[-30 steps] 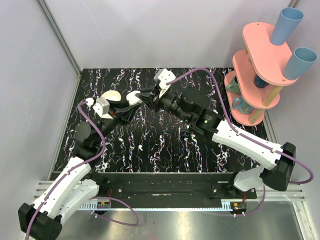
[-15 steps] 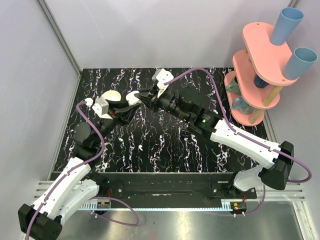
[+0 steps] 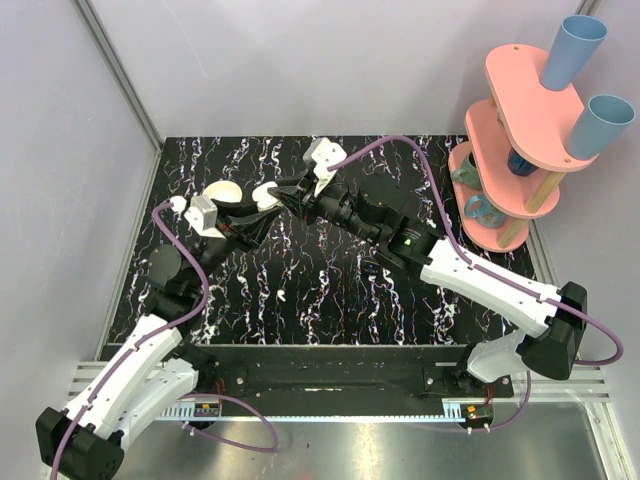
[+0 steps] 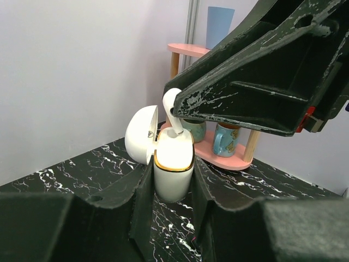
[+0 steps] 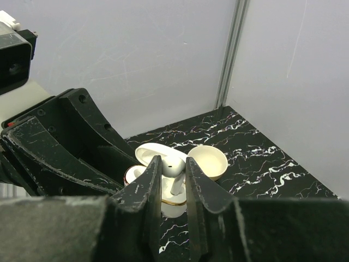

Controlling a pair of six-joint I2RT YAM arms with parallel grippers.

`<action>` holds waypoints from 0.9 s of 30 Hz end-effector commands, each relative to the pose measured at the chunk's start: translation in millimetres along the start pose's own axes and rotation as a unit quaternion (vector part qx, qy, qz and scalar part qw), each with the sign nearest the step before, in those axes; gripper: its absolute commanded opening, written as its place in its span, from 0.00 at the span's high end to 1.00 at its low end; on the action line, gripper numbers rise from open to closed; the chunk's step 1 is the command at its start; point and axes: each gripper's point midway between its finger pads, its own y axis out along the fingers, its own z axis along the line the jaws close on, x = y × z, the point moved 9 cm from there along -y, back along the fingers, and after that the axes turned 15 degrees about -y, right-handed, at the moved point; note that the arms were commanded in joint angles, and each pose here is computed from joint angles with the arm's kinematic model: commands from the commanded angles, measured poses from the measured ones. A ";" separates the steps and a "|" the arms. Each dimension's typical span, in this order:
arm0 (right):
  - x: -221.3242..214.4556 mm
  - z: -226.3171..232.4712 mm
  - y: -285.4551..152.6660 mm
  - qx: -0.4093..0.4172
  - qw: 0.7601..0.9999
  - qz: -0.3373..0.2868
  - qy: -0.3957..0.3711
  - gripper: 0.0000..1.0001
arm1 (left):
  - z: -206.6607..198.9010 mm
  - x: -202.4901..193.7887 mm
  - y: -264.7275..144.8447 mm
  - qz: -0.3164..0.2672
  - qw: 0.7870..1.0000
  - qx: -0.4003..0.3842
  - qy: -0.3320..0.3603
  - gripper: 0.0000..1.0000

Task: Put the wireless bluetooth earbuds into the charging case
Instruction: Insert the right earbud into the right side groove of the charging case.

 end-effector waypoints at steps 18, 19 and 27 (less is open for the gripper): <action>3.4 5.3 -4.6 0.022 0.999 -0.006 -0.027 0.77 | -16.8 37.5 2.3 -0.100 0.995 -0.020 0.003 1.00; 2.1 5.8 -4.8 0.027 0.999 -0.005 -0.029 0.77 | -16.2 37.6 2.0 -0.101 0.995 -0.016 0.002 1.00; 0.1 10.2 -4.5 0.049 0.998 0.010 -0.033 0.75 | -14.9 39.3 3.7 -0.103 0.995 -0.007 0.000 1.00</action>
